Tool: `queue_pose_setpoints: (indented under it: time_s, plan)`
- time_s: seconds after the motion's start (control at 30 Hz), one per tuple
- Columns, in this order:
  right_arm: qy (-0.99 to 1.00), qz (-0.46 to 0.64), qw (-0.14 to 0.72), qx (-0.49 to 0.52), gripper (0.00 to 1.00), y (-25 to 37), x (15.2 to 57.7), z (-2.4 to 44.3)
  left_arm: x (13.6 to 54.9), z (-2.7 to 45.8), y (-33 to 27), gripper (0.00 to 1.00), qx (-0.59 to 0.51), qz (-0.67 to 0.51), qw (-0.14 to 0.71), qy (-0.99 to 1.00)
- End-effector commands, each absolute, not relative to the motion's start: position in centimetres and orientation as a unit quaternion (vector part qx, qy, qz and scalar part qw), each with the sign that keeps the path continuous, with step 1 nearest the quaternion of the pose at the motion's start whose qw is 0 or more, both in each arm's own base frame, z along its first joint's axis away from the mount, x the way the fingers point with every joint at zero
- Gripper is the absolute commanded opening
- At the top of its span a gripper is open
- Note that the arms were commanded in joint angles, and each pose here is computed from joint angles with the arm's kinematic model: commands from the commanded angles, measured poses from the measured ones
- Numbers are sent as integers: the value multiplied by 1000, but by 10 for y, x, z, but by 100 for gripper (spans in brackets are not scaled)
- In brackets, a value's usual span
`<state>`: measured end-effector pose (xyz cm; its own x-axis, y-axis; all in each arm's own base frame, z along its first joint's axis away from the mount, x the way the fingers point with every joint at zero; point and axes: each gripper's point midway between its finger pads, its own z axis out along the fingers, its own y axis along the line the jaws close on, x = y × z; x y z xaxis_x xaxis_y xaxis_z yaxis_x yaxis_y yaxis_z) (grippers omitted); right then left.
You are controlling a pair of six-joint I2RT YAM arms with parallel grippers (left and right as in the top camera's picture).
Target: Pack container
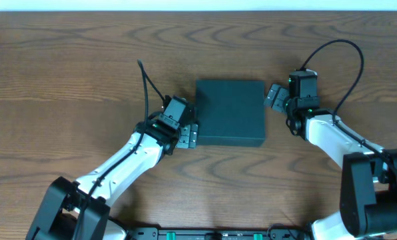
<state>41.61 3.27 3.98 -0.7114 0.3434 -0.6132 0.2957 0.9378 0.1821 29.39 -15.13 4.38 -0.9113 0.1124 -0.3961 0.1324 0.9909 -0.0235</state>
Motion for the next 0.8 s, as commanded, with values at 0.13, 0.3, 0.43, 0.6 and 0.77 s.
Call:
queue_pose_setpoints:
  time_s: [0.13,0.3,0.43,0.6,0.77]
  plan:
    - [926,38,335,170,99,35,415,35,289,46,-167,96,78,-33,203,976]
    - [925,40,337,170,99,36,416,36,292,47,-157,95,71,-5,212,975]
    - [927,39,332,170,99,36,414,34,294,48,-145,95,63,26,219,973]
    - [932,35,318,171,99,35,409,30,297,49,-145,95,62,27,225,972]
    - [937,45,287,196,99,37,396,23,305,52,-142,96,53,26,236,970]
